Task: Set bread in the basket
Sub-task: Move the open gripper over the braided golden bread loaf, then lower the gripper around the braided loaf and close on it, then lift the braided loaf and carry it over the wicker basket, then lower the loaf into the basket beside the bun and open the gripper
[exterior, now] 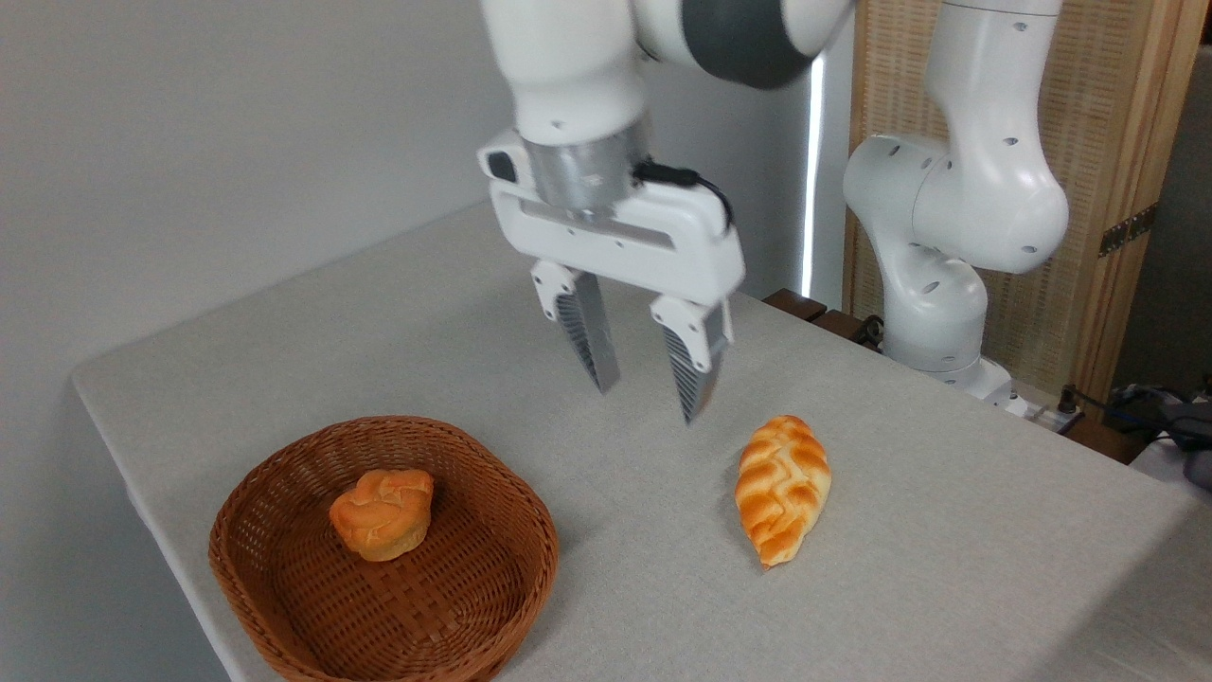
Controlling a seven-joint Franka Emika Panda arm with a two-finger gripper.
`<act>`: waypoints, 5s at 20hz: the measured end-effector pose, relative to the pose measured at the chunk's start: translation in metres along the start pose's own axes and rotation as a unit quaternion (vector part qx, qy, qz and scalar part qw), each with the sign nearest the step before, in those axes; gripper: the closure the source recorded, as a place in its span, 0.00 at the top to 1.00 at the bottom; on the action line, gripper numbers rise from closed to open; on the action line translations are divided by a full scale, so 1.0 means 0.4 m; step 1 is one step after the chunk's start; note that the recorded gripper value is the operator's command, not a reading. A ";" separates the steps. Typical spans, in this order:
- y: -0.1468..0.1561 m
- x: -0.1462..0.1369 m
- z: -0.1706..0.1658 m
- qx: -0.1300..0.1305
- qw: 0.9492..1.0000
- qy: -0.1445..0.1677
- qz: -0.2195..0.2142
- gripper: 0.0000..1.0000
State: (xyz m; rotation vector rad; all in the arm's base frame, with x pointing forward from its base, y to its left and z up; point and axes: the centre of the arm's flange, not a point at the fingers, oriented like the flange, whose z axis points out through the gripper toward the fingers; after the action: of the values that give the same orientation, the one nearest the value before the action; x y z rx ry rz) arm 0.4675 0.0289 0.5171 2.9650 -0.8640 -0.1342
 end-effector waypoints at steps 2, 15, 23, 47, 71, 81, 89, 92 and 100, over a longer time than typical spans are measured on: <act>-0.018 -0.045 0.035 0.009 1.000 0.015 -0.011 1.00; -0.118 -0.275 0.159 -0.017 0.992 0.024 -0.127 1.00; -0.075 -0.272 0.248 -0.039 0.993 -0.006 -0.113 1.00; -0.037 -0.233 0.277 -0.048 0.994 0.006 -0.099 1.00; -0.027 -0.192 0.220 -0.040 0.998 0.023 -0.036 0.37; -0.034 0.121 -0.047 -0.083 0.986 0.141 -0.019 0.40; -0.139 0.328 -0.006 -0.022 0.975 0.219 -0.030 0.82; -0.145 0.331 0.003 -0.017 0.976 0.218 -0.009 1.00; -0.146 0.334 0.012 -0.017 0.976 0.216 -0.006 1.00</act>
State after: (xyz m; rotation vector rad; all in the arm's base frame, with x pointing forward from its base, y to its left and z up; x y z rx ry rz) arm 0.6107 0.0062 0.4987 2.7970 -0.7698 0.4708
